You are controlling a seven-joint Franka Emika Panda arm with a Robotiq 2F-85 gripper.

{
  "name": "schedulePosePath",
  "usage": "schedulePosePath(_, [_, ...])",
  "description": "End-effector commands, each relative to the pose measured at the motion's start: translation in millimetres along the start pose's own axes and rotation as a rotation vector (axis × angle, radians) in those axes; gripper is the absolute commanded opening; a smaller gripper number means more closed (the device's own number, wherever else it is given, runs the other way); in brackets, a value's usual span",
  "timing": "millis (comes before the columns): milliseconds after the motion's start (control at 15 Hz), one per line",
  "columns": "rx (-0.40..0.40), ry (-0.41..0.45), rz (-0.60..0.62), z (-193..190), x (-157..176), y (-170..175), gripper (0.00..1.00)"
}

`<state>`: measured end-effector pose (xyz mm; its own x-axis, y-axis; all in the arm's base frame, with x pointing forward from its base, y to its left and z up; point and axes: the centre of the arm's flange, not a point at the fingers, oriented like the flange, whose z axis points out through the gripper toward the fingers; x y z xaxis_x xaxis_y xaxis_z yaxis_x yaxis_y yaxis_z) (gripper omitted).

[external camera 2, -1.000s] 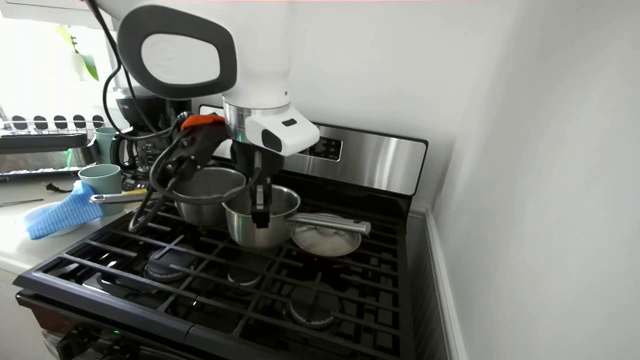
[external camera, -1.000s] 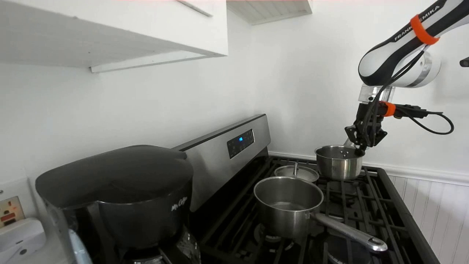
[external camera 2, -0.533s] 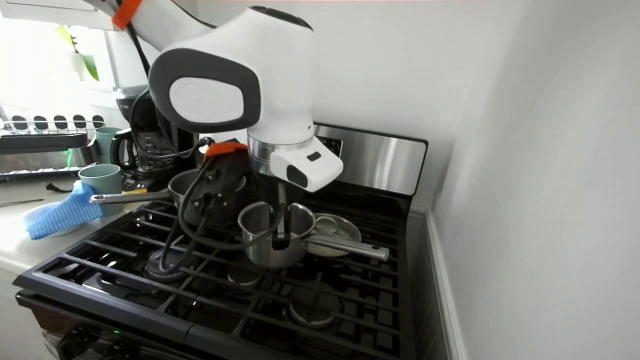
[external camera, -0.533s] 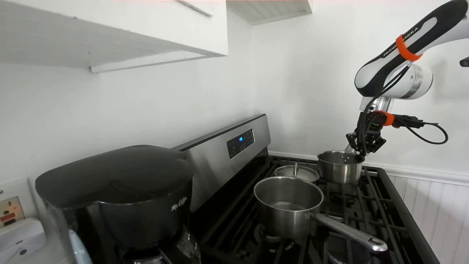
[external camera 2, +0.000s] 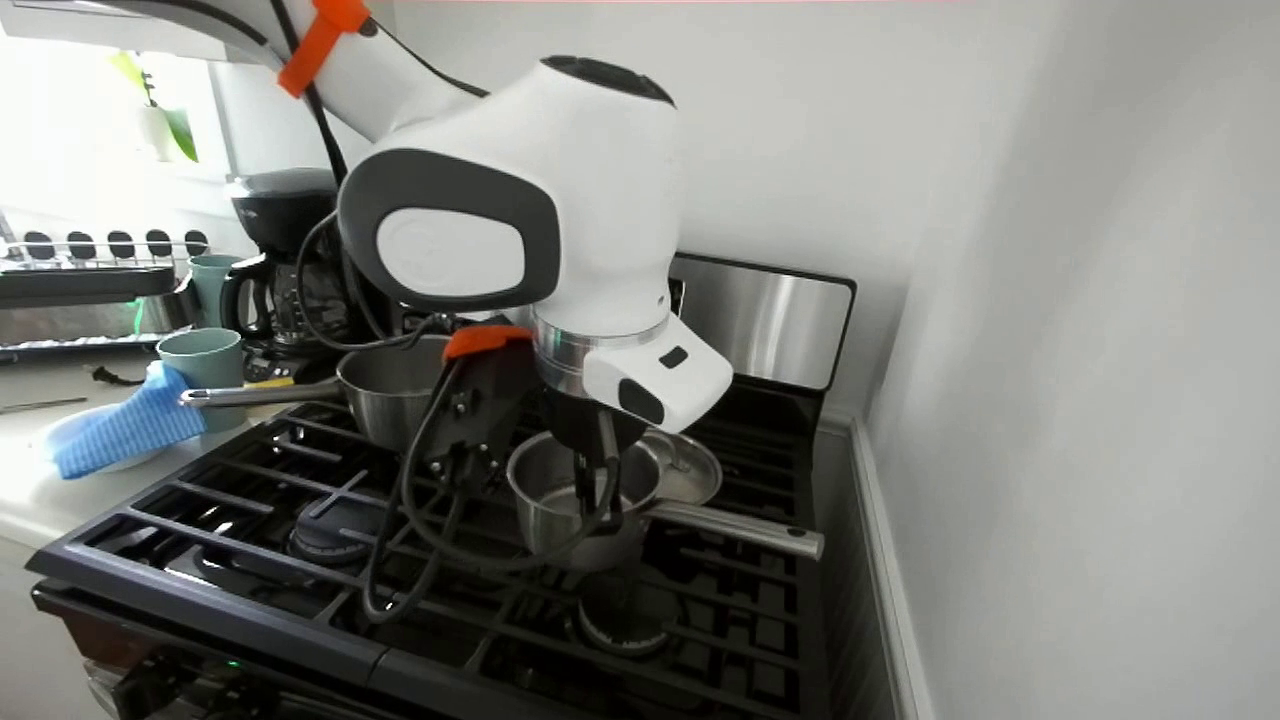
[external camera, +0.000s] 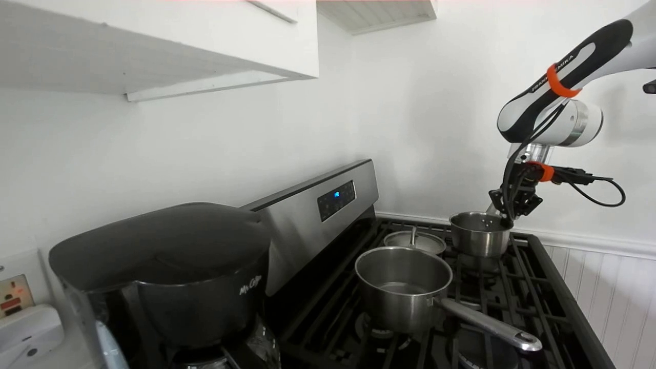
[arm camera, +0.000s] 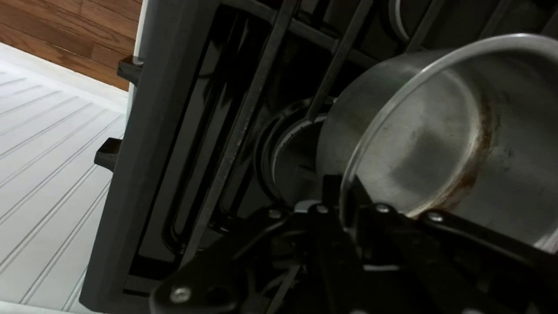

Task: Remove the small pot from the other pot, put it on the bottom right stove plate and then put the lid on the pot on the right

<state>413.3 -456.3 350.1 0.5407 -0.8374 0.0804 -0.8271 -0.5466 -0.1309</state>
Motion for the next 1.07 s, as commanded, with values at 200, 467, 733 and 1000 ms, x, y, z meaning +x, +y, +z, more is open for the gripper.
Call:
schedulePosePath(200, [-0.010,0.026,0.106,11.0,29.4,10.9,0.02])
schedulePosePath(467, [-0.014,0.012,0.127,27.8,40.0,21.7,0.02])
schedulePosePath(733, [-0.007,0.009,0.135,37.9,49.8,28.9,0.02])
schedulePosePath(1000, [-0.036,-0.033,0.145,40.6,55.0,28.4,0.33])
